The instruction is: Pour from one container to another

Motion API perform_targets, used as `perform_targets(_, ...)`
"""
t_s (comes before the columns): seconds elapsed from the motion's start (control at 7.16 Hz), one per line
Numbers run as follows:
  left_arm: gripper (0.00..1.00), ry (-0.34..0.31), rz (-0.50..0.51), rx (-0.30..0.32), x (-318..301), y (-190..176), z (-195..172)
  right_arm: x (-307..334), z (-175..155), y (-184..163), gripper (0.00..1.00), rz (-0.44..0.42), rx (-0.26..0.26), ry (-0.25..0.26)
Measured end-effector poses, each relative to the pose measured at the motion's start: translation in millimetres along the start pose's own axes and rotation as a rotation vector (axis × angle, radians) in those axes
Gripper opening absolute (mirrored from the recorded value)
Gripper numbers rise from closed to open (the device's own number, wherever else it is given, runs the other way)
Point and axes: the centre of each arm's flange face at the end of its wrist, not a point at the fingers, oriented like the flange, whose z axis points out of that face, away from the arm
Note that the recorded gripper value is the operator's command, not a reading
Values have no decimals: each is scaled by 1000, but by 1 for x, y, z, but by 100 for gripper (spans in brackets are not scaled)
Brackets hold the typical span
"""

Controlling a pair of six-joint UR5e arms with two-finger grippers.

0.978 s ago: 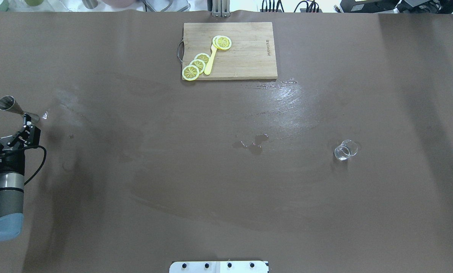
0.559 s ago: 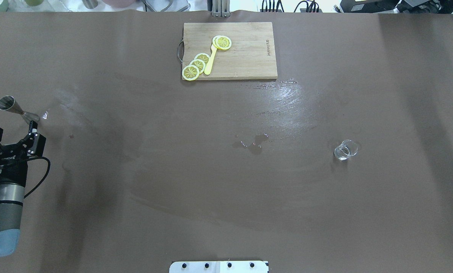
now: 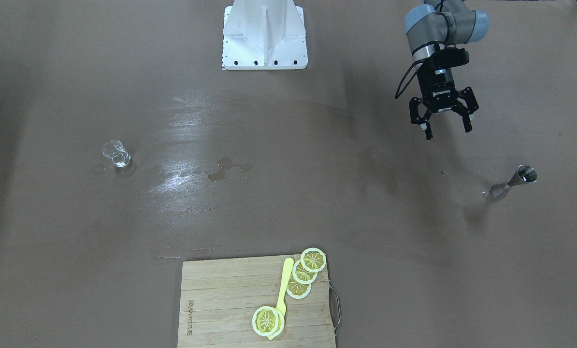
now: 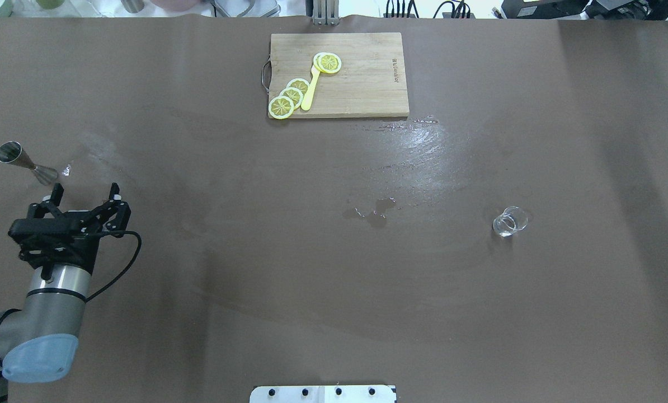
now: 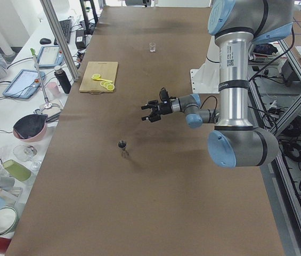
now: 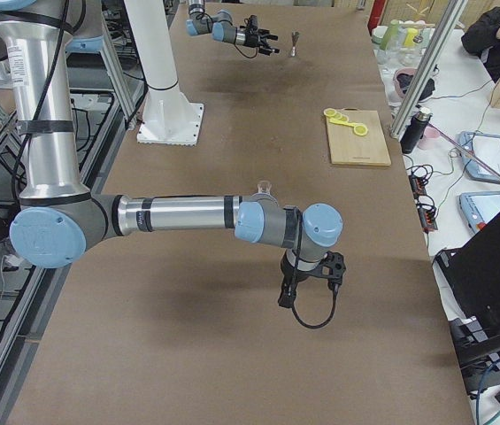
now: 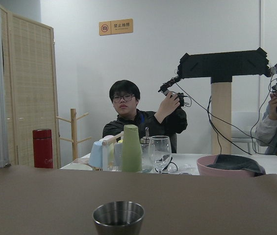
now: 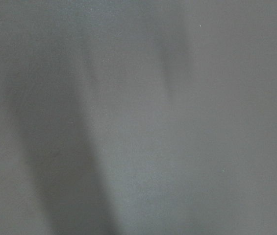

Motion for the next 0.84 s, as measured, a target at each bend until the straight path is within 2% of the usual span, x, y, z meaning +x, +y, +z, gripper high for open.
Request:
perform_targets(0.28, 99, 142, 53, -130, 33, -74, 52, 2, 2, 2, 100, 4, -3, 1)
perform_targets(0.42, 99, 193, 97, -185, 21, -111, 92, 2, 2, 2, 100, 2, -3, 2)
perform_targets(0.56, 99, 234, 110, -276, -6, -139, 132, 2, 1, 2, 100, -2, -1, 2)
perform_targets(0.7, 99, 263, 97, -406, -44, -161, 166, 2, 1, 2, 100, -4, -1, 2)
perform_targets(0.84, 99, 259, 56, -555, -97, -180, 196, 2, 1, 2, 100, -5, -2, 2)
